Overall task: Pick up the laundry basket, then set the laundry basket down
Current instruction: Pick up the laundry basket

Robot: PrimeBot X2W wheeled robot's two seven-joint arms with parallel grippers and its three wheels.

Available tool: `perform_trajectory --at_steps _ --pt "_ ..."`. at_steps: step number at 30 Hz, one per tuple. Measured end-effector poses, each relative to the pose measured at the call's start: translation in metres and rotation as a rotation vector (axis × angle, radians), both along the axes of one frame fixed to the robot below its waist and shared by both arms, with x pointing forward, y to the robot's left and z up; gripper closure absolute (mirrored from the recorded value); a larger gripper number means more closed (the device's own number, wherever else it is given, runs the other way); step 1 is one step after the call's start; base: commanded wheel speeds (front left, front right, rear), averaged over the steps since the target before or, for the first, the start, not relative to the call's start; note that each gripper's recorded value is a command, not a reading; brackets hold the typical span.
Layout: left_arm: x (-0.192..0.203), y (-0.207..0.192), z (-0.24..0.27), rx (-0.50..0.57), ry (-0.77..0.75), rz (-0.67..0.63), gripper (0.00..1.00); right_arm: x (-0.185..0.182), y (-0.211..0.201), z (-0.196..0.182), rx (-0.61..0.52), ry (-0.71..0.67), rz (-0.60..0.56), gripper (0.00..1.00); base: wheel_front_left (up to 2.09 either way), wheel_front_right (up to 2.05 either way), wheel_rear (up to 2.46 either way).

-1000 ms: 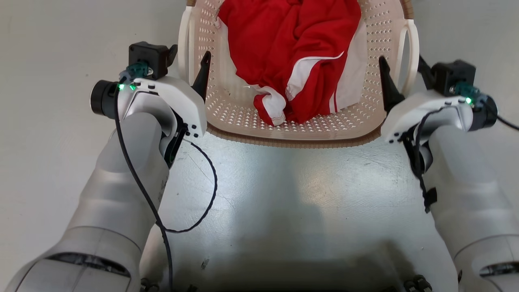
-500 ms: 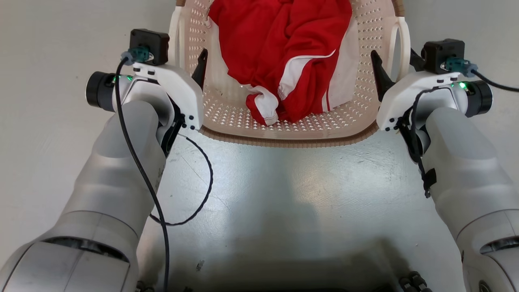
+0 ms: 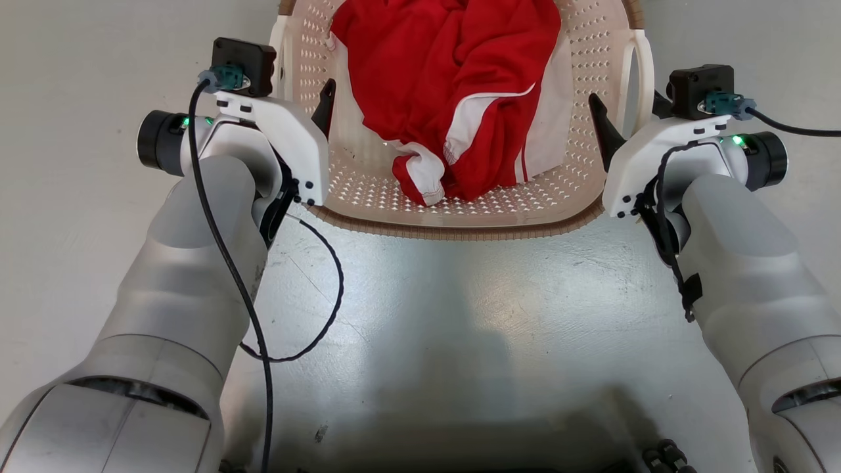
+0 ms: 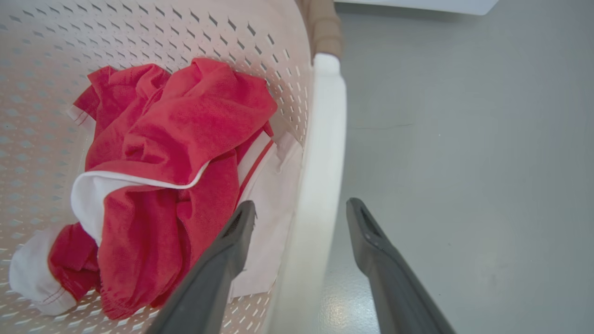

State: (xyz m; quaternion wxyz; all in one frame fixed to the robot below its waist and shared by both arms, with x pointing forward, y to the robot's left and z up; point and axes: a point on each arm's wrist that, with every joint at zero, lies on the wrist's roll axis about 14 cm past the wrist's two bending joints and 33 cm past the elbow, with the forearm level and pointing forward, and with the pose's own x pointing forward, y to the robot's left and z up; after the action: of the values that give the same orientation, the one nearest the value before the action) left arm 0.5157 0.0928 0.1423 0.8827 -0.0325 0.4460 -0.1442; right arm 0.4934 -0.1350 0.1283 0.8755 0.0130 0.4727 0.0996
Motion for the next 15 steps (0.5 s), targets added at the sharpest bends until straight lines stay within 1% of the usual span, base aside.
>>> perform_trajectory --at_steps 15 --pt "0.0018 0.0040 0.0031 0.003 -0.011 0.013 0.00 0.0064 0.0048 0.0044 0.013 -0.022 0.002 0.00 0.00 0.00 0.00"
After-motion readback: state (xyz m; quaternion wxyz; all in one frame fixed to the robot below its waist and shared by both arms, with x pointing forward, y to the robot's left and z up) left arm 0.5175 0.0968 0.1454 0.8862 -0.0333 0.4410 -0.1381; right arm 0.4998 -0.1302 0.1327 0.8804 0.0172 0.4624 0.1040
